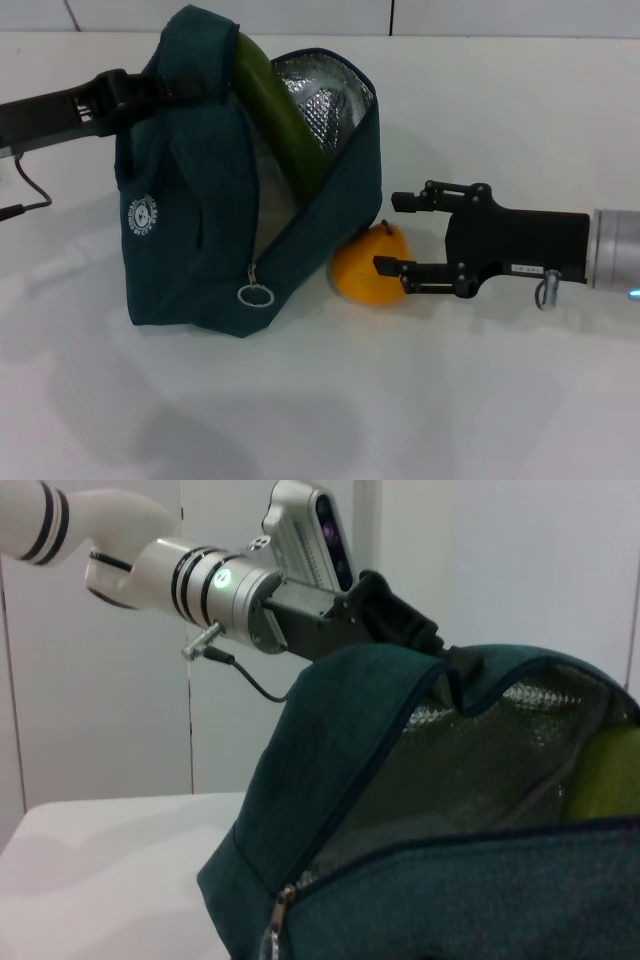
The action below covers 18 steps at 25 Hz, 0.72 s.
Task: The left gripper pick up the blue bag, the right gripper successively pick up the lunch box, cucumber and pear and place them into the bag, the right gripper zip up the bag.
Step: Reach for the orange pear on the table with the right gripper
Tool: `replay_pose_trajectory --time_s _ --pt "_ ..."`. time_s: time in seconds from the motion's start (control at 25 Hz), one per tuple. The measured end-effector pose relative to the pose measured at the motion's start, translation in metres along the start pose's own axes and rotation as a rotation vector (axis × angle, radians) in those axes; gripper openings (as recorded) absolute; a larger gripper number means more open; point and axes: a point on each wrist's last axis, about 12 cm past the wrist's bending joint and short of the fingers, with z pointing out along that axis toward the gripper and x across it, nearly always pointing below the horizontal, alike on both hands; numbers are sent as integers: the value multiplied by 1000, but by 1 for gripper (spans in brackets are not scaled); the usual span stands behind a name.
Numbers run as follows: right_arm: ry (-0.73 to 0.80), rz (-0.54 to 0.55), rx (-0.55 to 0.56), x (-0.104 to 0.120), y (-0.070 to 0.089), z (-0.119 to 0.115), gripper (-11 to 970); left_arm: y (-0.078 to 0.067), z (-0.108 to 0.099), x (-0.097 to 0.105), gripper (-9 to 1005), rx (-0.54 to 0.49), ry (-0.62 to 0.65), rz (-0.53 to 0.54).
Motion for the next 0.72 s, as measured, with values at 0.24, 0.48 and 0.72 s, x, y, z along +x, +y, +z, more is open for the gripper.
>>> replay_pose_trajectory --time_s 0.24,0.48,0.72 --pt "10 -8 15 1 0 5 700 1 -2 2 68 -3 -1 -4" --pt "11 -14 19 1 -1 6 642 1 -2 2 68 -2 -1 -3" --pt "11 -17 21 1 -1 6 585 1 -2 2 68 -2 -1 -3"
